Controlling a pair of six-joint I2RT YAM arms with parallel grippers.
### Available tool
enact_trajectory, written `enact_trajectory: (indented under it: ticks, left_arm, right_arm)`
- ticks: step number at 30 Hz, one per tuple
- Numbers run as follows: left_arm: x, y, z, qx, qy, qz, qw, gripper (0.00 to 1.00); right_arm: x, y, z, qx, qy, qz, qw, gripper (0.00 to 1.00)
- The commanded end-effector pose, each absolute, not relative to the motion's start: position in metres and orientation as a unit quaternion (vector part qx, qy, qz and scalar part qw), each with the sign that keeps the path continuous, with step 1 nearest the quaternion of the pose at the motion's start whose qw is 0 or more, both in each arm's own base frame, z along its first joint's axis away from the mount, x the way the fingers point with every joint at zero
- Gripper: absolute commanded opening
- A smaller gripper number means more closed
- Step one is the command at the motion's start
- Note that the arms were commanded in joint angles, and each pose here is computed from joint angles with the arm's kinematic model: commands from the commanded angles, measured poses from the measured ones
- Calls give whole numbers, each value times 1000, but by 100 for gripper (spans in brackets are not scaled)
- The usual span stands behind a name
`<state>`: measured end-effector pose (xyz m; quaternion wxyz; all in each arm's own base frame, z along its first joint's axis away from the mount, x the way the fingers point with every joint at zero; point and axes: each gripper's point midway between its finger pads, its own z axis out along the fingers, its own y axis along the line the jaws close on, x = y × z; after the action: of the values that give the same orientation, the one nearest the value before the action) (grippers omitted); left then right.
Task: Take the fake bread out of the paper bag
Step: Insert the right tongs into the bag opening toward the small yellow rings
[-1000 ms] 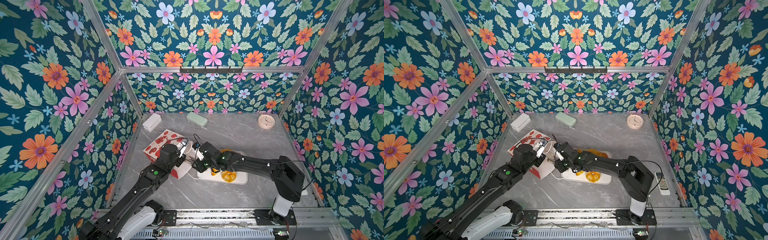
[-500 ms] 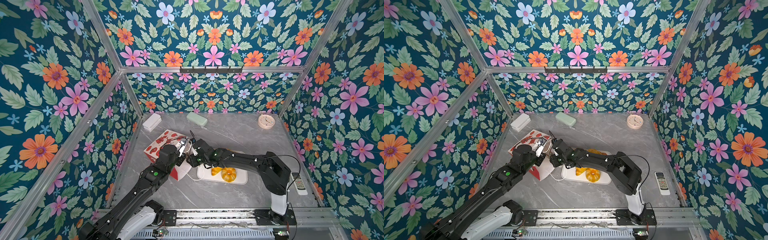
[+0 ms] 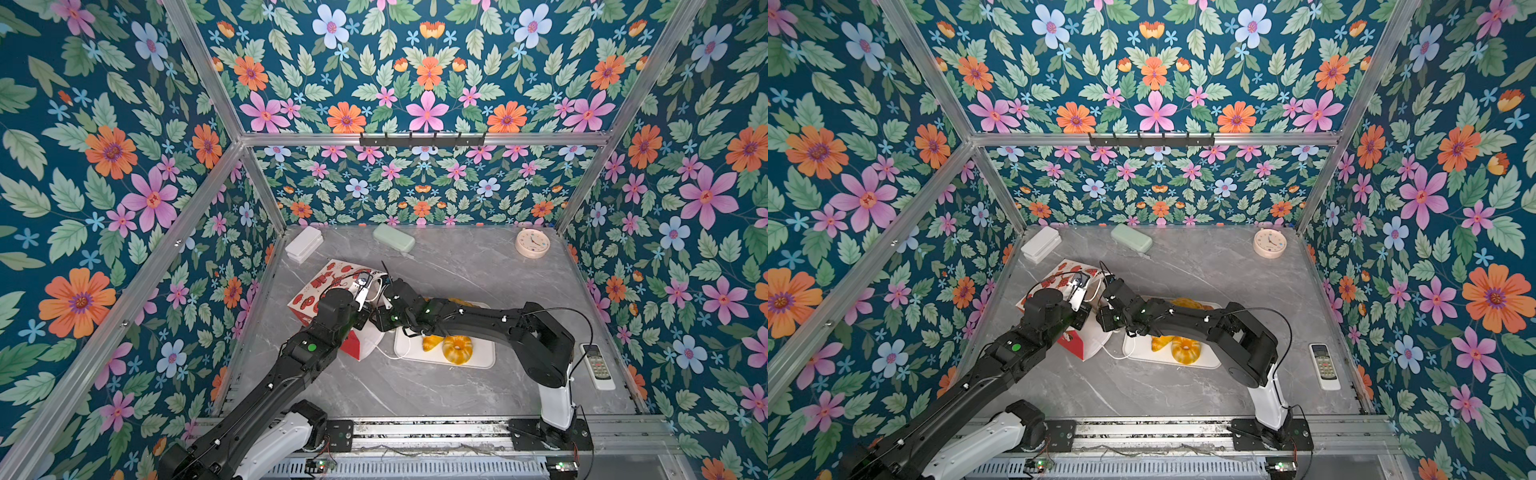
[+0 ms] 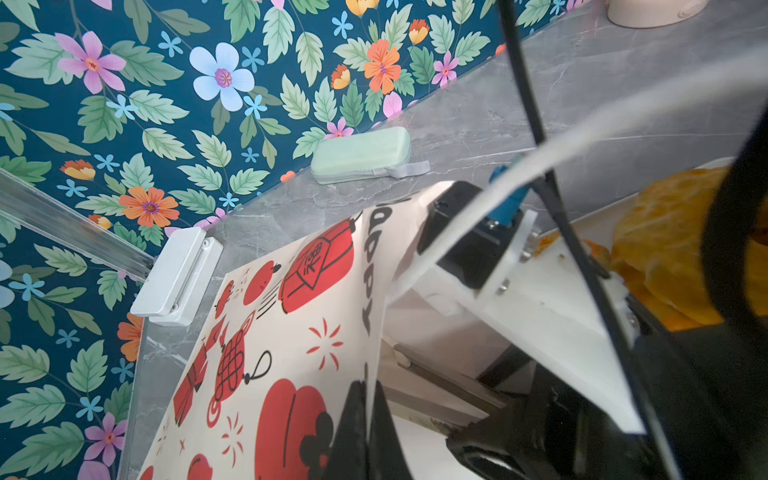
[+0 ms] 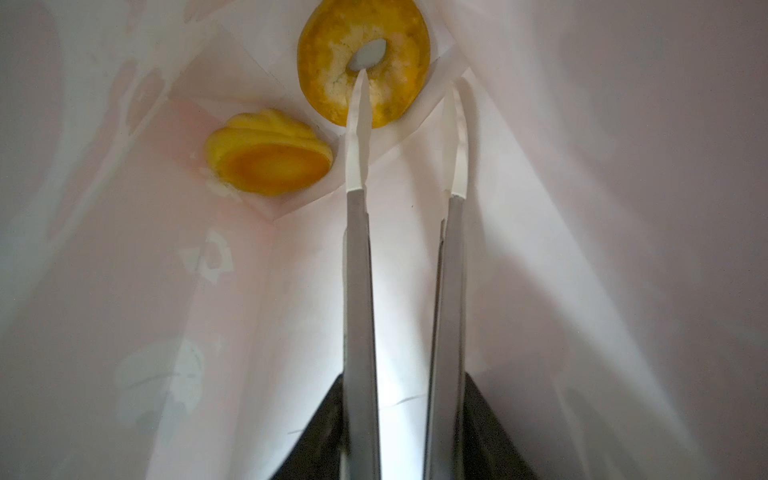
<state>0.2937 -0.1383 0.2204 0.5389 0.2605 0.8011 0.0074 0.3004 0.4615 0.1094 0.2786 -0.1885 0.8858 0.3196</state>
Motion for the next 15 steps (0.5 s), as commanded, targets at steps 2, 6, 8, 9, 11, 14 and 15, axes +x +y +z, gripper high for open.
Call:
enact_trajectory:
  ticks: [2, 6, 8, 9, 11, 14, 15]
  left_arm:
    - [296, -145, 239, 247, 785, -19, 568, 0]
    - [295, -147, 242, 246, 783, -27, 571, 0]
    - [295, -148, 242, 246, 782, -31, 571, 0]
    - [295, -148, 243, 245, 782, -32, 572, 0]
    - [294, -149, 244, 245, 781, -34, 574, 0]
    - [293, -149, 245, 245, 780, -38, 574, 0]
    - [293, -149, 244, 246, 781, -39, 573, 0]
  right_arm:
    - [311, 471, 120, -167, 877, 337, 300, 40]
    - [314, 477, 127, -163, 869, 352, 307, 40]
    - [316, 479, 129, -160, 868, 354, 308, 40]
    - [316, 480, 128, -160, 868, 354, 308, 40]
    - [318, 481, 127, -158, 869, 353, 310, 40]
    - [320, 483, 126, -157, 869, 352, 310, 40]
    - [321, 483, 125, -156, 871, 348, 309, 40]
